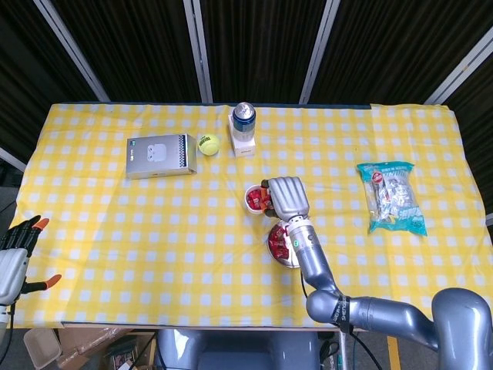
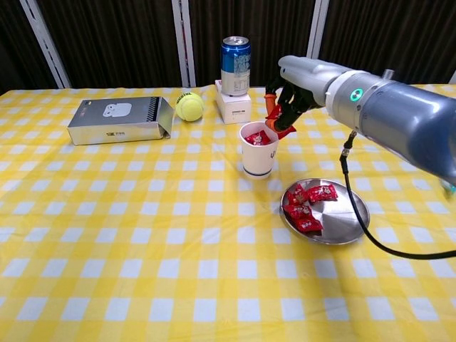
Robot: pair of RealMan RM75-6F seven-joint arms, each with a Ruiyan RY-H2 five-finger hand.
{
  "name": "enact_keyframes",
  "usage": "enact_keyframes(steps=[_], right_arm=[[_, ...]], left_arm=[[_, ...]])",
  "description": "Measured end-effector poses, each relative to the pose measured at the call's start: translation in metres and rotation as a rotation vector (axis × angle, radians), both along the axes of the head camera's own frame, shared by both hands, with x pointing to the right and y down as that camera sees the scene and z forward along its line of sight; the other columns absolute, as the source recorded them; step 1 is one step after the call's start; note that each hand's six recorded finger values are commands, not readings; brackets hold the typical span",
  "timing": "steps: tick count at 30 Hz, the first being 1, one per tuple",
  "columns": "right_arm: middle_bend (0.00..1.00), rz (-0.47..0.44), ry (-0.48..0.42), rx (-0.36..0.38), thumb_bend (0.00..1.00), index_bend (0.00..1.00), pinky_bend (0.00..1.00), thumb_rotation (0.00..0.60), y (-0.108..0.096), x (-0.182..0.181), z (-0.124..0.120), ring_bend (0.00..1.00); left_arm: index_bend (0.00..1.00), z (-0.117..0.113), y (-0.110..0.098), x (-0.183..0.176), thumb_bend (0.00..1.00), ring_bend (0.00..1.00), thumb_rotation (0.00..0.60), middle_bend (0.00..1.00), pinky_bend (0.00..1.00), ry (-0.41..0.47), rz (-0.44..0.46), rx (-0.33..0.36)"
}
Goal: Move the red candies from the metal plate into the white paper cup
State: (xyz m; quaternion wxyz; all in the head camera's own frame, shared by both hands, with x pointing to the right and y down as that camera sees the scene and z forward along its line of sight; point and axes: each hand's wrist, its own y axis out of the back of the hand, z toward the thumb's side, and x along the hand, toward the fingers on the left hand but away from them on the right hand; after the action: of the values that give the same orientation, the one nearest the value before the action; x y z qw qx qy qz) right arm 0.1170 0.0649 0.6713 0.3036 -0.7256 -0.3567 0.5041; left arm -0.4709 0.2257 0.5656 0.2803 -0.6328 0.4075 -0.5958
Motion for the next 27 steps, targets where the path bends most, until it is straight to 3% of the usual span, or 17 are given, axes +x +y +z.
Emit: enact_keyframes(steps=[7,27], right_arm=[[0.79,0.005,0.008,-0.021,0.46,0.64,1.0,0.6,-0.004,-0.008,0.016,0.93],[0.79,-0.001,-0.039,0.015,0.45,0.39,1.0,0.6,-0.006,-0.025,0.016,0.91]], left_arm=[[0.0,0.0,0.0,-0.001,0.03,0.0,0.6,0.0,0.0,0.004,-0.008,-0.007],[0.0,0.0,0.0,-0.001,0.03,0.0,0.6,0.0,0.0,0.009,-0.01,-0.011]])
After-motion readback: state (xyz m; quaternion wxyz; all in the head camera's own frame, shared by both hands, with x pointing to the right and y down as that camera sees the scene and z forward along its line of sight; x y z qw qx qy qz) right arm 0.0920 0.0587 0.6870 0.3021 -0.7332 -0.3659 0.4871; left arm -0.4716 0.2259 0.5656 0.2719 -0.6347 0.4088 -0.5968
